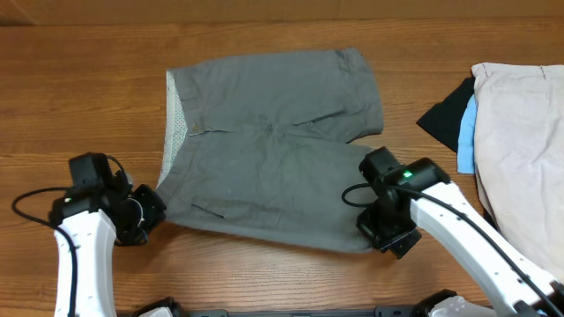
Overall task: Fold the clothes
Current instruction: 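Lift both bottom corners and fold them up onto the top edge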
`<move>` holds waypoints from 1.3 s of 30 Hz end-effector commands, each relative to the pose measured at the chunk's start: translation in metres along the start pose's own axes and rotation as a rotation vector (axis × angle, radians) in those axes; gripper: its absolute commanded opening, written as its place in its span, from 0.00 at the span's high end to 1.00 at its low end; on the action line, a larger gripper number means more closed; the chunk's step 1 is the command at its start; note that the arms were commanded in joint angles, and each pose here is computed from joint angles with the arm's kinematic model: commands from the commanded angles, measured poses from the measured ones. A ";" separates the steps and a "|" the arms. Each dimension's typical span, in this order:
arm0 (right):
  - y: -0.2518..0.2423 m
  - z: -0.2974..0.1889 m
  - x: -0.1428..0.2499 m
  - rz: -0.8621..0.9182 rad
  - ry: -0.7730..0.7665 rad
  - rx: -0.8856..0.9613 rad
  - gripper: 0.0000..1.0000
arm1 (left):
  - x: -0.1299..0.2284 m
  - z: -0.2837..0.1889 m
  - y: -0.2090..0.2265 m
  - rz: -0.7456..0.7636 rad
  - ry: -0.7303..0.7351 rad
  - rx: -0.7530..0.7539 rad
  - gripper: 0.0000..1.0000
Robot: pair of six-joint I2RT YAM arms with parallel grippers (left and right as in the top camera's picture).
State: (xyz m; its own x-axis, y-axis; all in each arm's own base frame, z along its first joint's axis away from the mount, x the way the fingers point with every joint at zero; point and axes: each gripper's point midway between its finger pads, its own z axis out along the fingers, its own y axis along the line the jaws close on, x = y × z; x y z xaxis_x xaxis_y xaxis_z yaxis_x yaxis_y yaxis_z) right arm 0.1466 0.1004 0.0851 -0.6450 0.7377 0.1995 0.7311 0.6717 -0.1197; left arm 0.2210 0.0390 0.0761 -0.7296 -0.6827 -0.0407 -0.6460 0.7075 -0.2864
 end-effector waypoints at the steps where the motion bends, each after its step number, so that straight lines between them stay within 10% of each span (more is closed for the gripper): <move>1: 0.006 -0.030 -0.021 -0.020 -0.152 -0.057 0.96 | -0.009 -0.030 -0.007 0.072 -0.062 -0.004 0.96; 20: 0.081 -0.148 -0.092 -0.360 -0.407 -0.338 0.96 | -0.015 -0.129 -0.056 0.198 -0.161 0.024 0.96; 39: 0.199 -0.218 -0.177 -0.451 -0.702 -0.505 0.96 | -0.107 -0.073 -0.095 0.166 -0.233 0.073 0.96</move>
State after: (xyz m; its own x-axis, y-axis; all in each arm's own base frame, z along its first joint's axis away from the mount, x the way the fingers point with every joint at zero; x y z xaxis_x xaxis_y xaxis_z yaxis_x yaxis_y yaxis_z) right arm 0.4347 0.1106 0.2354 -0.8024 0.3920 -0.4500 0.2453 0.9040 0.3500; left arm 0.3336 0.0433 0.1792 -0.7765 -0.5641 -0.2809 -0.4592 0.8118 -0.3608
